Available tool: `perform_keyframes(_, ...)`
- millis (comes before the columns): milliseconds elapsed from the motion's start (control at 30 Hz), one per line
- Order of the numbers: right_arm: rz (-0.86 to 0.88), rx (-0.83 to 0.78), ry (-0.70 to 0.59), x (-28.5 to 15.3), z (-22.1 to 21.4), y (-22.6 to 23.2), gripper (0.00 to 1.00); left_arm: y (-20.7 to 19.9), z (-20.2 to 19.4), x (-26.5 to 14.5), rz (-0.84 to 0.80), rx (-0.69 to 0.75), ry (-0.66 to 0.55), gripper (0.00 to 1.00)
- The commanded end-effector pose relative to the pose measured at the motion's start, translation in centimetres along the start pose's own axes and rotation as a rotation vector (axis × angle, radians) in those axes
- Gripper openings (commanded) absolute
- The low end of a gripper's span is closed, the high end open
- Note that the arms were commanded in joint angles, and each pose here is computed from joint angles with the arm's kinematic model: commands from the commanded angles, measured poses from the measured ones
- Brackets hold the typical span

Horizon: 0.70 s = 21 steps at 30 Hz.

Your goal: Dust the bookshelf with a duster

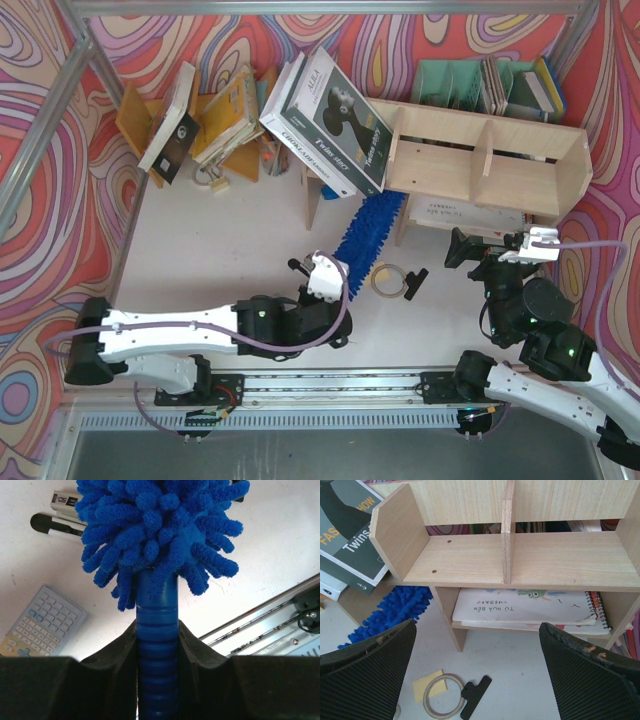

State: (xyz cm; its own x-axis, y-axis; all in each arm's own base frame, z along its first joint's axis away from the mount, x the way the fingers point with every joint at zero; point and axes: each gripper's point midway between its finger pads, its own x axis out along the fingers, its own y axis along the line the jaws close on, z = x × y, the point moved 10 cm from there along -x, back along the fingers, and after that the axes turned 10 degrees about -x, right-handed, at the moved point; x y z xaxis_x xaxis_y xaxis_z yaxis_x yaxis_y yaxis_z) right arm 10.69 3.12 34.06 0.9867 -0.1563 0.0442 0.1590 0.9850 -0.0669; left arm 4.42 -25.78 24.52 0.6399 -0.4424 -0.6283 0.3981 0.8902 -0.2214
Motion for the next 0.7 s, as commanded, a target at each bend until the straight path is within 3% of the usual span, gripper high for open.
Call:
perform_keyframes(0,-0.002,0.012,-0.005,0.0,0.0,0.0,0.99,-1.1,-1.8,2.0,-0.002,0.035,0.052,0.00)
perform_keyframes(333,-0.001,0.018,-0.004,0.0,0.0,0.0,0.99,-2.3,-5.2,5.2,0.100,0.104,0.228,0.00)
perform_keyframes(667,-0.002,0.022,-0.005,-0.1,0.0,-0.2,0.99,-1.5,-1.5,2.5,0.067,0.080,0.059,0.00)
